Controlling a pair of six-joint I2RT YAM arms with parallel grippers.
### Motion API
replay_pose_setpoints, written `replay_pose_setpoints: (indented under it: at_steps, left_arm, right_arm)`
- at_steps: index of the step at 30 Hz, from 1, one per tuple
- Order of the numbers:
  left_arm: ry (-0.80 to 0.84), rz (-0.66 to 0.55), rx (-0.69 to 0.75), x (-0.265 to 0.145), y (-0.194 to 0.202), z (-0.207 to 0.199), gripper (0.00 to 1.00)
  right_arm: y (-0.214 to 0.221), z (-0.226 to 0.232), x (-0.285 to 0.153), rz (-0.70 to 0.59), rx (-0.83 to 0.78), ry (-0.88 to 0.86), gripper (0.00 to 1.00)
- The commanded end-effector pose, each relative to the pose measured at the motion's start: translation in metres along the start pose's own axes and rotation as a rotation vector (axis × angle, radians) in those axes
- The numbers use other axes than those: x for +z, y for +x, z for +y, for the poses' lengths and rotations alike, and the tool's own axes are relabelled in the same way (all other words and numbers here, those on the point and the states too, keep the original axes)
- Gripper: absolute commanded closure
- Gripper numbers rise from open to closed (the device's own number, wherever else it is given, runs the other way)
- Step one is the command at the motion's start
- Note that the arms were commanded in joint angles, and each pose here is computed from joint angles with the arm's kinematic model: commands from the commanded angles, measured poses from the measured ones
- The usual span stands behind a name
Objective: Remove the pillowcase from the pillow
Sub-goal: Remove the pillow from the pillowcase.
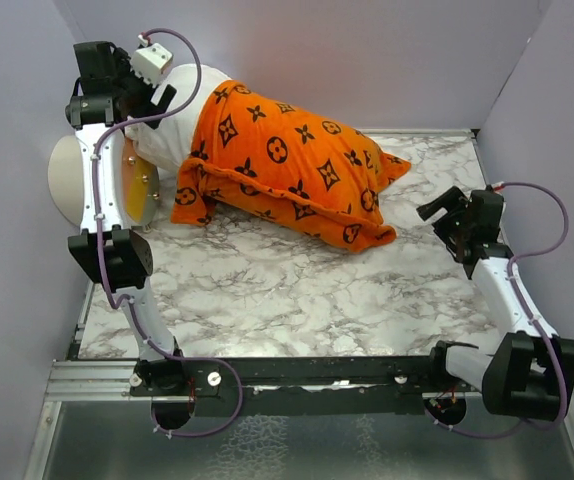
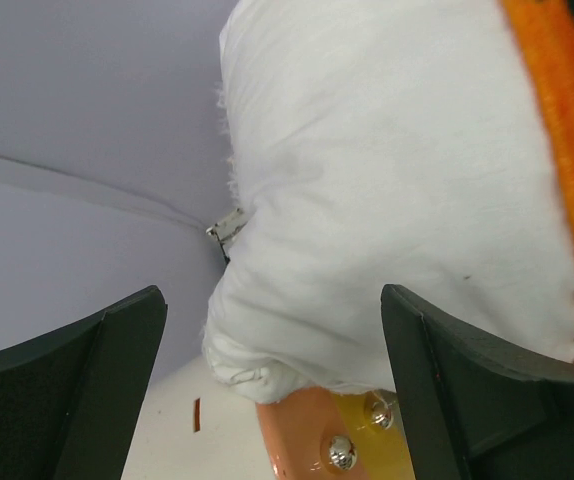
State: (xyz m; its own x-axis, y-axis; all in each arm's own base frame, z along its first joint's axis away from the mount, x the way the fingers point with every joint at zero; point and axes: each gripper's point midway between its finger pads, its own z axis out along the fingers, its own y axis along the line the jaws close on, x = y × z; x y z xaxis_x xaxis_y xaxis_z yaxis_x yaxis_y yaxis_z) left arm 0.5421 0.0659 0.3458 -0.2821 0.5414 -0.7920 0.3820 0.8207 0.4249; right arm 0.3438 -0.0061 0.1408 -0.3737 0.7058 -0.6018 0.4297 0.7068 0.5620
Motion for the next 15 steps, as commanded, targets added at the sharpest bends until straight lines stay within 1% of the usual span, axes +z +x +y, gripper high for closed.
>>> replay_pose_setpoints:
  at_steps: [1, 4, 5, 8, 13, 14, 15]
  left_arm:
    - [0.040, -0.060, -0.002, -0.022, -0.030, -0.013, 0.08]
    - [0.016, -0.067, -0.014, -0.023, -0.035, -0.012, 0.08]
    - [0.007, -0.067, -0.020, -0.020, -0.037, -0.013, 0.08]
    - [-0.013, -0.046, -0.042, -0.006, -0.035, -0.019, 0.08]
    - [-0.005, 0.021, -0.019, 0.028, -0.026, -0.043, 0.07]
    - [-0.006, 0.049, -0.006, 0.036, -0.021, -0.048, 0.02]
    - [-0.002, 0.075, 0.007, 0.044, -0.015, -0.055, 0.01]
  right_arm:
    - [-0.029, 0.040, 0.021, -0.059, -0.087, -0.155, 0.14]
    - [-0.021, 0.079, 0.047, 0.042, -0.090, -0.273, 0.14]
    - [-0.024, 0.099, 0.054, 0.045, -0.112, -0.308, 0.14]
    - [-0.021, 0.132, 0.075, 0.071, -0.184, -0.309, 0.14]
    - [-0.031, 0.145, 0.105, 0.075, -0.185, -0.271, 0.14]
    - [-0.035, 0.144, 0.111, 0.067, -0.189, -0.246, 0.14]
    - [-0.040, 0.142, 0.118, 0.061, -0.193, -0.213, 0.14]
